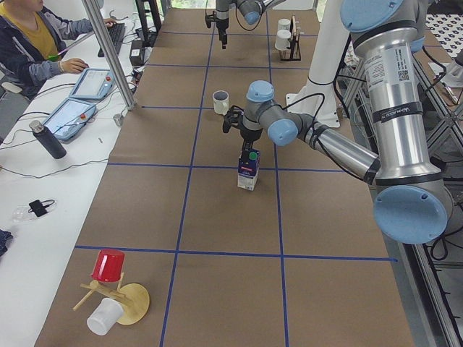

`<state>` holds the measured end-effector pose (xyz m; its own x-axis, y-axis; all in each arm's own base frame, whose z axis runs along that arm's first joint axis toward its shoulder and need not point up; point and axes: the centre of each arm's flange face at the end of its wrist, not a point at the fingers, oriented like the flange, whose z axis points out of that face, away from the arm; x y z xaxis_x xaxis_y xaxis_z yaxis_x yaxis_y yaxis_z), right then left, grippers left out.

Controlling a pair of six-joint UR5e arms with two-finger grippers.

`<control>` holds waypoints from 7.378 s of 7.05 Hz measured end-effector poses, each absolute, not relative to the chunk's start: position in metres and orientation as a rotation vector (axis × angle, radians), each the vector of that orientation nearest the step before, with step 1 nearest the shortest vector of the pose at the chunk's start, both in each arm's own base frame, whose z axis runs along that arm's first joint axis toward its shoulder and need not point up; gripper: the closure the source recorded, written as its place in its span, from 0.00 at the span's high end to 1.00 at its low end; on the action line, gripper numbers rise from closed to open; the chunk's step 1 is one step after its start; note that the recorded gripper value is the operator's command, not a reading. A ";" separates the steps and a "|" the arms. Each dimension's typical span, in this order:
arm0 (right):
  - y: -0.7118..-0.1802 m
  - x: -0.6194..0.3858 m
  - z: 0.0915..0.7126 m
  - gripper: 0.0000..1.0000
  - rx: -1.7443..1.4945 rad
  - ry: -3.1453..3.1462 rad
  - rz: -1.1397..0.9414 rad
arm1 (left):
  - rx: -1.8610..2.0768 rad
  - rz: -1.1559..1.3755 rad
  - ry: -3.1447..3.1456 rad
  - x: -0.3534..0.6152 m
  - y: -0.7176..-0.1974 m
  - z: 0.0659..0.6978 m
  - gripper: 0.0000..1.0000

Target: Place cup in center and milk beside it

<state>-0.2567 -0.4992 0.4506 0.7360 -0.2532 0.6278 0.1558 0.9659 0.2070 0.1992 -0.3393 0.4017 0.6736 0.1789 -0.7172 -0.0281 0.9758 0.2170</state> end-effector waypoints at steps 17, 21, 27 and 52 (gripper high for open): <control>-0.500 -0.150 0.496 1.00 0.090 -0.760 -0.119 | 0.125 0.086 0.875 0.222 -0.383 0.366 0.41; -0.477 -0.034 0.579 1.00 0.079 -0.733 -0.086 | 0.044 -0.001 0.826 0.319 -0.504 0.219 0.41; -0.467 -0.022 0.597 1.00 0.051 -0.773 -0.065 | 0.028 -0.064 0.839 0.446 -0.602 0.131 0.45; -0.474 0.000 0.586 1.00 0.088 -0.776 -0.019 | 0.096 0.048 0.834 -0.041 -0.487 0.562 0.98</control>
